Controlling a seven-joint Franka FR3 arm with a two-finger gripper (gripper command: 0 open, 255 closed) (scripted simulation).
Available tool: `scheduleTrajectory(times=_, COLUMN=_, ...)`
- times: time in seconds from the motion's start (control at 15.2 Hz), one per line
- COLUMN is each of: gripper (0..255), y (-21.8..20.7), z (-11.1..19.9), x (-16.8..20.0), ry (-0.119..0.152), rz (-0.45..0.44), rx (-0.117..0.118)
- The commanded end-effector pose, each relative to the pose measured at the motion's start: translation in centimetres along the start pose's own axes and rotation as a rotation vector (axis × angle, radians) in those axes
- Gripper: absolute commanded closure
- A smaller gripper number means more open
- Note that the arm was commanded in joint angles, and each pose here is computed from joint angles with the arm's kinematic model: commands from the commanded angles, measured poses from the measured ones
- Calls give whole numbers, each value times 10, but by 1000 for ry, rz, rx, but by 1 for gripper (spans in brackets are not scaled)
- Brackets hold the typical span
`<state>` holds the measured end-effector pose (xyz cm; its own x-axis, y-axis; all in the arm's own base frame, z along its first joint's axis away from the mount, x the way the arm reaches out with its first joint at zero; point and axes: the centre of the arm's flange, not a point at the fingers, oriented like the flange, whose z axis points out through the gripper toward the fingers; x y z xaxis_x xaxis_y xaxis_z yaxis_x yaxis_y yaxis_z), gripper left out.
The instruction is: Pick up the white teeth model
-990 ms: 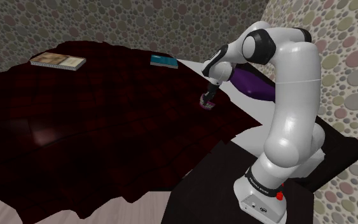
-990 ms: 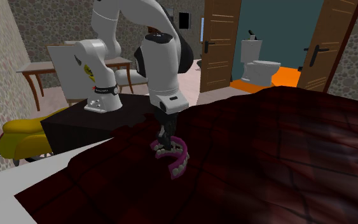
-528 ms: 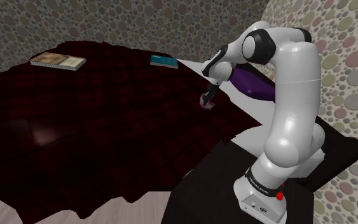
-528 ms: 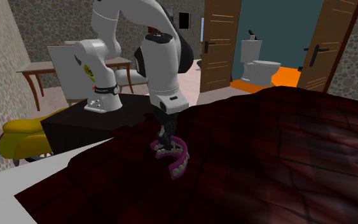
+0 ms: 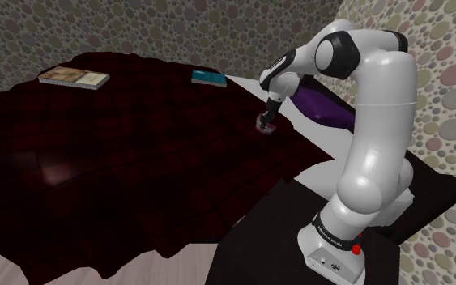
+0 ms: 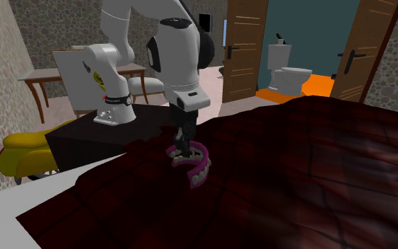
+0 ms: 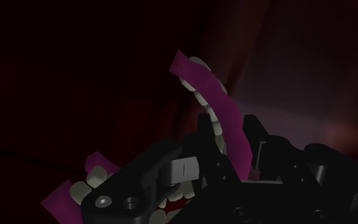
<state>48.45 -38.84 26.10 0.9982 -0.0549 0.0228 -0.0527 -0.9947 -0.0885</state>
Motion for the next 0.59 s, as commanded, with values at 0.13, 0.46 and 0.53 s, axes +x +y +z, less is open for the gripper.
scheduleTrajectory(times=0.13, gripper=255, y=-2, z=-21, x=0, ry=0, rz=0, rx=0)
scheduleTrajectory(times=0.46, gripper=255, y=-3, z=-43, x=1, ry=0, rz=0, rx=0)
scheduleTrajectory(times=0.53, gripper=255, y=-3, z=-43, x=1, ry=0, rz=0, rx=0)
